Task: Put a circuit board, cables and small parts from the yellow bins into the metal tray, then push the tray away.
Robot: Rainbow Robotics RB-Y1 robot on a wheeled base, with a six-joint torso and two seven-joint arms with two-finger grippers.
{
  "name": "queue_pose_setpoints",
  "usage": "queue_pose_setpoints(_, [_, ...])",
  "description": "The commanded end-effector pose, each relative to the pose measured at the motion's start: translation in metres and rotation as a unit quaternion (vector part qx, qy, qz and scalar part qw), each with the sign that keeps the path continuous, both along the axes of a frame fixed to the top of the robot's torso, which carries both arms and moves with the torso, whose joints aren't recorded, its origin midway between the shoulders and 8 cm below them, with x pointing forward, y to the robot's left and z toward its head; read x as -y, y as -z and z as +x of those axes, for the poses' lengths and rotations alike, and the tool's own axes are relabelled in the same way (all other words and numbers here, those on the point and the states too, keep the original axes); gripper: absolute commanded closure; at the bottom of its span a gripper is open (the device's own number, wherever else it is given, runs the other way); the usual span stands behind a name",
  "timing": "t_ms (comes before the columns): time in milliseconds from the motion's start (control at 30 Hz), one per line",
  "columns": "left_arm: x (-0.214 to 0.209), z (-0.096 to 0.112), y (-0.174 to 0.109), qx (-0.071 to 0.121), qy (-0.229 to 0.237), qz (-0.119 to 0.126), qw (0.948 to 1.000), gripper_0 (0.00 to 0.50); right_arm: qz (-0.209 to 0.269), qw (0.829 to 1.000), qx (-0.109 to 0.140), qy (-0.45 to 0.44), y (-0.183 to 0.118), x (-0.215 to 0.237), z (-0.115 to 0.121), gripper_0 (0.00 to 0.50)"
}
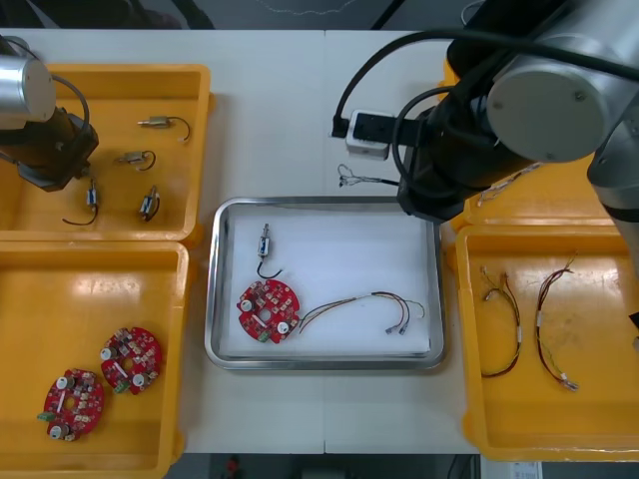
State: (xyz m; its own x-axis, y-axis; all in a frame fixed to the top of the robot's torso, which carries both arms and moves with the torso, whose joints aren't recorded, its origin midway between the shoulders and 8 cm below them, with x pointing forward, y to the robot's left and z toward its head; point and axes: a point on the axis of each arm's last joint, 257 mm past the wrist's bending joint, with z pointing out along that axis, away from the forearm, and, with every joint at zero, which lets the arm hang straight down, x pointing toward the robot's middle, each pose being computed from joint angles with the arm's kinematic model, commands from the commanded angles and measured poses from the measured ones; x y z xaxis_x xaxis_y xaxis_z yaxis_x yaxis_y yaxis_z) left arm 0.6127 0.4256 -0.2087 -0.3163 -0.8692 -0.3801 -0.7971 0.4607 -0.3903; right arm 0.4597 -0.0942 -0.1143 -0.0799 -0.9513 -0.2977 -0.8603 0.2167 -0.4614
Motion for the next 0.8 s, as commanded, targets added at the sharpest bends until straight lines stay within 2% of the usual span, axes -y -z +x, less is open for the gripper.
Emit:
queue_pose_setpoints(33, [0.021,0.016,-0.016,0.015,0.028,0.005,0.9995,0.500,-0.012,0.998,0.019,-0.057,0.022,-0.030,-0.011,0.500])
queue_pose_setpoints(167, [0.019,0.016,-0.017,0.015,0.029,0.009,0.9994,0.500,-0.019,0.996,0.029,-0.078,0.041,-0.043,-0.013,0.500])
queue_pose_setpoints(300, [0.013,0.018,-0.028,0.027,0.025,0.005,0.9993,0.500,-0.033,0.995,0.034,-0.084,0.068,-0.046,-0.016,0.500])
queue_pose_setpoints(500, [0.009,0.017,-0.058,0.041,0.027,-0.002,0.9988,0.500,-0.047,0.995,0.013,-0.084,0.107,-0.039,-0.011,0.500])
queue_pose_setpoints(667, [0.012,0.006,-0.085,0.034,0.035,-0.001,0.9988,0.500,-0.069,0.994,0.032,-0.084,0.123,-0.032,0.003,0.500])
queue_pose_setpoints(800, [0.019,-0.002,-0.100,0.028,0.048,0.007,0.9984,0.500,-0.081,0.993,0.034,-0.075,0.133,-0.023,0.014,0.500])
